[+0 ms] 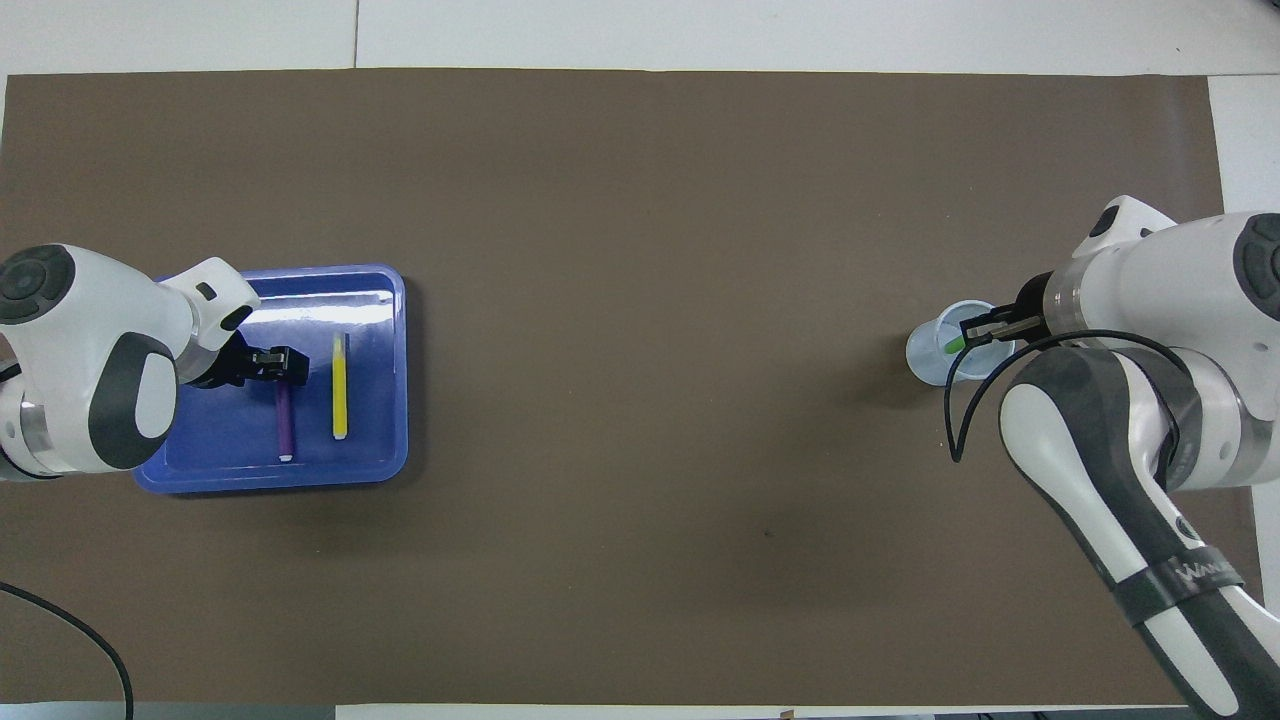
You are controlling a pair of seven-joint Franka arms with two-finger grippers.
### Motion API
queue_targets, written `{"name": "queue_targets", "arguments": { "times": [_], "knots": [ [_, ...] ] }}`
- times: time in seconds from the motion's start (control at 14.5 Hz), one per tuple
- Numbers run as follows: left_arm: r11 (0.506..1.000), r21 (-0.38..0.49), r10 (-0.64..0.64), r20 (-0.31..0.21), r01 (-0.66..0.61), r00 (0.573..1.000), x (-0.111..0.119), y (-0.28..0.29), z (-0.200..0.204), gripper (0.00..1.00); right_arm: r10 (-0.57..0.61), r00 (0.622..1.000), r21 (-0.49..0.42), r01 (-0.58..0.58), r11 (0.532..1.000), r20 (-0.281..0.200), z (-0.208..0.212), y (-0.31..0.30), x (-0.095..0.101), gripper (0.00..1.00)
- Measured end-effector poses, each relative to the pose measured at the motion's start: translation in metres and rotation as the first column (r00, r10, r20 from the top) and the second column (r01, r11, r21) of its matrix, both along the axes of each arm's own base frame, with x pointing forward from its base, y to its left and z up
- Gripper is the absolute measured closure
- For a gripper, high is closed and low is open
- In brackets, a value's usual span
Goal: Transfer and insert pens with both arms
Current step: 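Insert the green pen into the cup with the right gripper, then lift the purple pen with the left gripper while the right gripper returns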
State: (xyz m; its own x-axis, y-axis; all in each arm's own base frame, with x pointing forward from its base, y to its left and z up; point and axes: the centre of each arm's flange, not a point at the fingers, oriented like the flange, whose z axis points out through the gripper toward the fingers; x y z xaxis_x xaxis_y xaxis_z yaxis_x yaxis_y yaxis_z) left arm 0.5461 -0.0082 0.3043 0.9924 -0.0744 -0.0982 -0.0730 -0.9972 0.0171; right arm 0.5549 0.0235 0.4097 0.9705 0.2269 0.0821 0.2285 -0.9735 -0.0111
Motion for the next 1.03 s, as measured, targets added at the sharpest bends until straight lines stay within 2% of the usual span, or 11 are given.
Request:
{"name": "queue_targets", "arguments": {
  "times": [0.07,0.21,0.28,0.34,0.48,0.55,0.83,1.03],
  "knots": [
    [1.0,0.0,0.0,-0.001,0.0,1.0,0.0,0.0,-0.001,0.23,-0.001,1.0,0.0,0.001,1.0,0.0,0.0,0.0,0.0,0.64],
    [1.0,0.0,-0.002,-0.006,0.002,1.0,-0.002,0.0,-0.003,0.38,-0.001,1.0,0.0,0.001,1.0,0.0,0.002,0.0,0.0,0.42],
    [1.0,0.0,-0.002,-0.011,0.002,1.0,-0.003,0.0,-0.004,0.38,0.0,1.0,0.0,0.0,1.0,-0.003,0.004,0.0,0.0,0.32],
    [1.0,0.0,-0.002,-0.013,0.002,1.0,-0.004,0.0,-0.005,0.47,0.003,1.0,0.0,-0.003,1.0,-0.009,0.009,0.001,0.002,0.19],
    [1.0,0.002,-0.003,-0.008,0.003,1.0,-0.004,0.0,-0.003,0.71,0.005,1.0,0.016,-0.004,1.0,-0.024,0.033,0.007,0.007,0.0],
    [1.0,0.002,-0.004,-0.007,0.004,1.0,-0.004,-0.001,-0.002,0.83,-0.007,0.999,0.057,0.009,0.998,-0.035,0.048,0.011,0.009,0.0],
    [1.0,0.002,-0.002,-0.008,0.002,1.0,-0.004,0.0,-0.002,0.83,-0.051,0.995,0.286,0.074,0.955,-0.088,0.11,0.032,0.006,0.0],
    [1.0,0.002,0.002,-0.009,-0.002,1.0,-0.004,0.003,-0.002,0.83,-0.145,0.982,0.437,0.184,0.88,-0.122,0.159,0.045,-0.003,0.0]
  ]
}}
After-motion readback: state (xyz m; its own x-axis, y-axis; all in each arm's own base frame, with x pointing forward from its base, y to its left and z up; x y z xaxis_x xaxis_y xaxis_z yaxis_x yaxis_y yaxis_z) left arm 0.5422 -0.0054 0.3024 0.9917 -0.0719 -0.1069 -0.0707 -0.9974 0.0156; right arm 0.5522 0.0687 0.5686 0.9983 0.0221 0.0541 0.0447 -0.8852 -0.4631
